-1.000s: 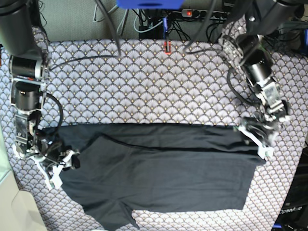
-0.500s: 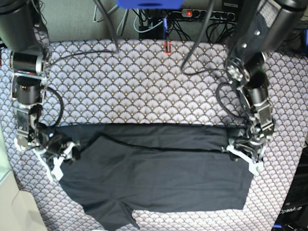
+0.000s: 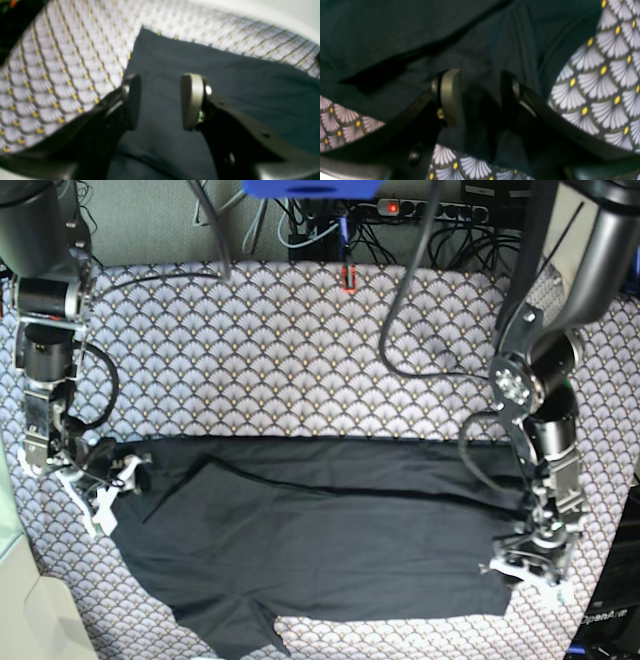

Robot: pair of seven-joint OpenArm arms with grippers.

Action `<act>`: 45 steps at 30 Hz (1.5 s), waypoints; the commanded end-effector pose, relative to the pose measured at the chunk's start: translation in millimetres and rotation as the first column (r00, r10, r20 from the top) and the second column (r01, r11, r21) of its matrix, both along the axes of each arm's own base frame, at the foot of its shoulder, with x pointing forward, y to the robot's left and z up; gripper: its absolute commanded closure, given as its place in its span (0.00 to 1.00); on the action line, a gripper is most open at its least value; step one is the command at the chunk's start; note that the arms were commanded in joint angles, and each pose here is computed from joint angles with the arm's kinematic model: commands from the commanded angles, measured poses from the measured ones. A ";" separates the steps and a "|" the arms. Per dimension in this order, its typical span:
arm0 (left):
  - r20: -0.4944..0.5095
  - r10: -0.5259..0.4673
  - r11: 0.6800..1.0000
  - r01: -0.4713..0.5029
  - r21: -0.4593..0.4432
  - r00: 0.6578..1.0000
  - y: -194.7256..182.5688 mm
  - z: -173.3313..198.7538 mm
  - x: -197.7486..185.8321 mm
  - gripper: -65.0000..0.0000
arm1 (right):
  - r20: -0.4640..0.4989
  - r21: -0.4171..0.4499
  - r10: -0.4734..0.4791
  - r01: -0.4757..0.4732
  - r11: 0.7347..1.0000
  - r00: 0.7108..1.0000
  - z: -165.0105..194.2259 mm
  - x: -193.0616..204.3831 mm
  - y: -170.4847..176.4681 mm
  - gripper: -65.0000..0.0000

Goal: Fold the T-shirt properly
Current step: 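Regrasp the folded edge with both grippers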

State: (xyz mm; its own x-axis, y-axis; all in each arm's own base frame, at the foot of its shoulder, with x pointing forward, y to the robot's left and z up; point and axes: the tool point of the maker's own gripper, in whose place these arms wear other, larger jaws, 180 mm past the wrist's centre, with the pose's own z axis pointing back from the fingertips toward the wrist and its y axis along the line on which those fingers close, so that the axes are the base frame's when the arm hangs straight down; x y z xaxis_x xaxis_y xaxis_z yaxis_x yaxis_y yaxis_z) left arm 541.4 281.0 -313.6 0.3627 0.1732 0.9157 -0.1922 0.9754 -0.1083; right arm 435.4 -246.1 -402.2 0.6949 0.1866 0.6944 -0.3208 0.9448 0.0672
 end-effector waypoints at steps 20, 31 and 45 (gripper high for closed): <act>-0.291 -0.133 0.968 0.187 0.165 0.948 -6.2 -55.9 -133.5 0.61 | 0.094 0.012 -0.013 0.012 1.000 0.996 20.6 11.9 -9.9 0.58; -0.276 -0.089 0.981 0.133 0.144 0.957 15.2 -66.0 -145.0 0.58 | 0.094 -0.062 -0.050 0.056 0.996 0.994 30.8 3.3 -57.7 0.58; -0.263 -0.043 0.983 0.088 0.162 0.964 33.4 -59.2 -148.9 0.50 | 0.074 -0.024 -0.124 0.126 0.992 0.990 3.3 -31.0 -75.6 0.58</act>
